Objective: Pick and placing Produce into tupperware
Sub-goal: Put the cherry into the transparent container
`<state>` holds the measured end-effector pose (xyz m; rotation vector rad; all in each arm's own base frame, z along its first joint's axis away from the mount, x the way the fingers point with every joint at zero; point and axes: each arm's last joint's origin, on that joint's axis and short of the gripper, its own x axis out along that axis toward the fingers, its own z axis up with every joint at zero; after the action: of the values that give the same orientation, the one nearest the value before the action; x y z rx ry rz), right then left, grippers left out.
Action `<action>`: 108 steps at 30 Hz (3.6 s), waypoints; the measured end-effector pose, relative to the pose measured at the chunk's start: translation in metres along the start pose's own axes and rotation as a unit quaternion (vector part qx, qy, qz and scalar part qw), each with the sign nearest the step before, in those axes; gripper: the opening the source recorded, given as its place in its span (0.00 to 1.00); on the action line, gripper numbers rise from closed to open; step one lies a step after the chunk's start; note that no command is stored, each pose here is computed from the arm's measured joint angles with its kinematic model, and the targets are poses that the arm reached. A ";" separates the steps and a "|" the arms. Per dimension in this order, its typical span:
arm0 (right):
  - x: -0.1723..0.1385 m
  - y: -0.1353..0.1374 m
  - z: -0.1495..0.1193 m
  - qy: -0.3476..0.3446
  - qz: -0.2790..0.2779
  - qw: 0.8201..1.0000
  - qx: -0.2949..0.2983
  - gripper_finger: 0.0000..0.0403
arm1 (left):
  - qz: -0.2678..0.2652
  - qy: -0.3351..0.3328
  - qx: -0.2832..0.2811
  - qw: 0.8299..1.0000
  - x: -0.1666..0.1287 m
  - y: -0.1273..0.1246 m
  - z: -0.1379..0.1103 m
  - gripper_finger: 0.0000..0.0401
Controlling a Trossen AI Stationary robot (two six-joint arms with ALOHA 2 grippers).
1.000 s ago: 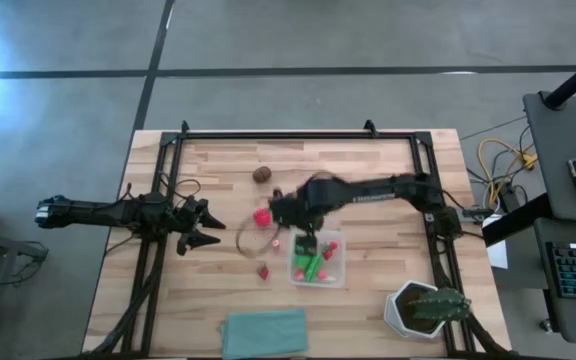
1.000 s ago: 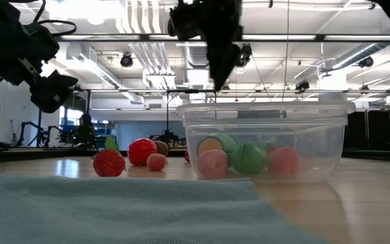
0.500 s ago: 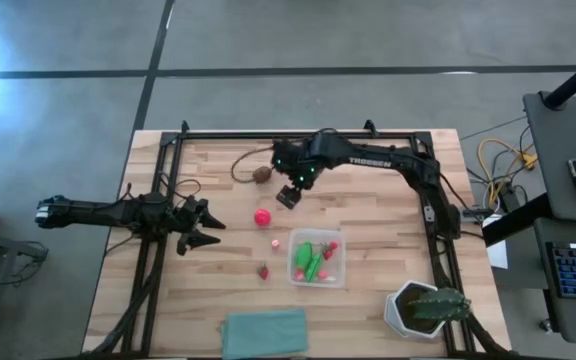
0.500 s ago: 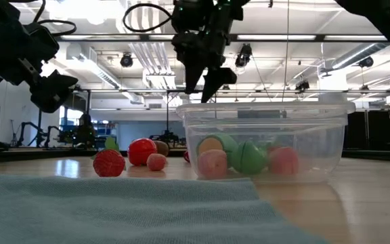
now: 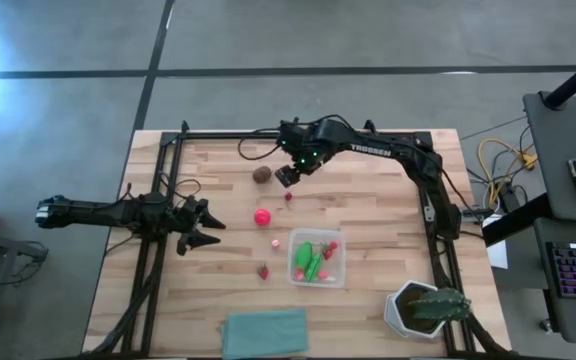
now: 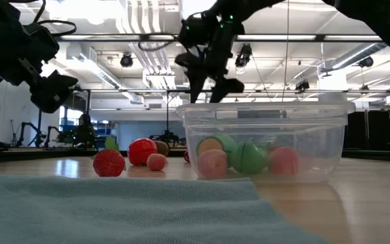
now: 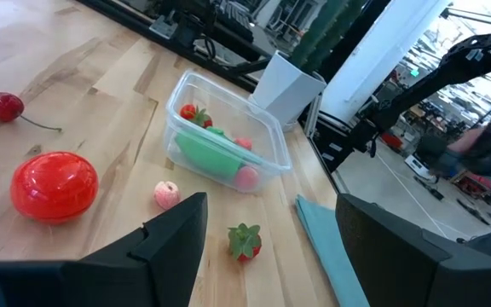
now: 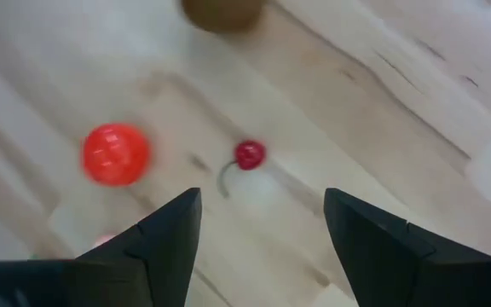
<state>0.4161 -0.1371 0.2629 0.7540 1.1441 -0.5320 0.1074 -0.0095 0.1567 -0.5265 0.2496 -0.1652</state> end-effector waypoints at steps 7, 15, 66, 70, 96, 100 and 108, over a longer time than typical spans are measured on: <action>0.024 -0.032 0.005 0.011 -0.021 0.995 0.093 0.59 | 0.000 -0.001 0.000 1.000 0.000 0.000 0.000 0.61; 0.046 -0.030 0.009 -0.031 0.014 0.994 0.099 0.59 | -0.001 -0.001 0.000 1.000 0.000 0.000 0.000 0.61; 0.082 0.025 -0.033 0.137 -0.141 0.908 -0.371 0.55 | 0.000 -0.001 0.000 1.000 0.000 0.000 0.000 0.61; 0.086 0.031 -0.039 0.160 -0.079 0.859 -0.480 0.54 | 0.000 -0.001 0.000 1.000 0.000 0.000 0.000 0.61; 0.101 0.041 -0.043 0.129 -0.035 0.803 -0.581 0.48 | 0.000 -0.001 0.000 1.000 0.000 0.000 0.000 0.61; 0.103 0.045 -0.047 0.128 -0.033 0.800 -0.585 0.45 | 0.000 -0.001 0.000 1.000 0.000 0.000 0.000 0.61; 0.105 0.056 -0.055 0.118 -0.032 0.805 -0.580 0.43 | 0.000 0.000 0.000 1.000 0.000 0.000 0.000 0.61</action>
<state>0.4584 -0.0592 0.1660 -0.3121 1.4533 0.2746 0.1075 -0.0095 0.1568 -0.5264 0.2488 -0.1651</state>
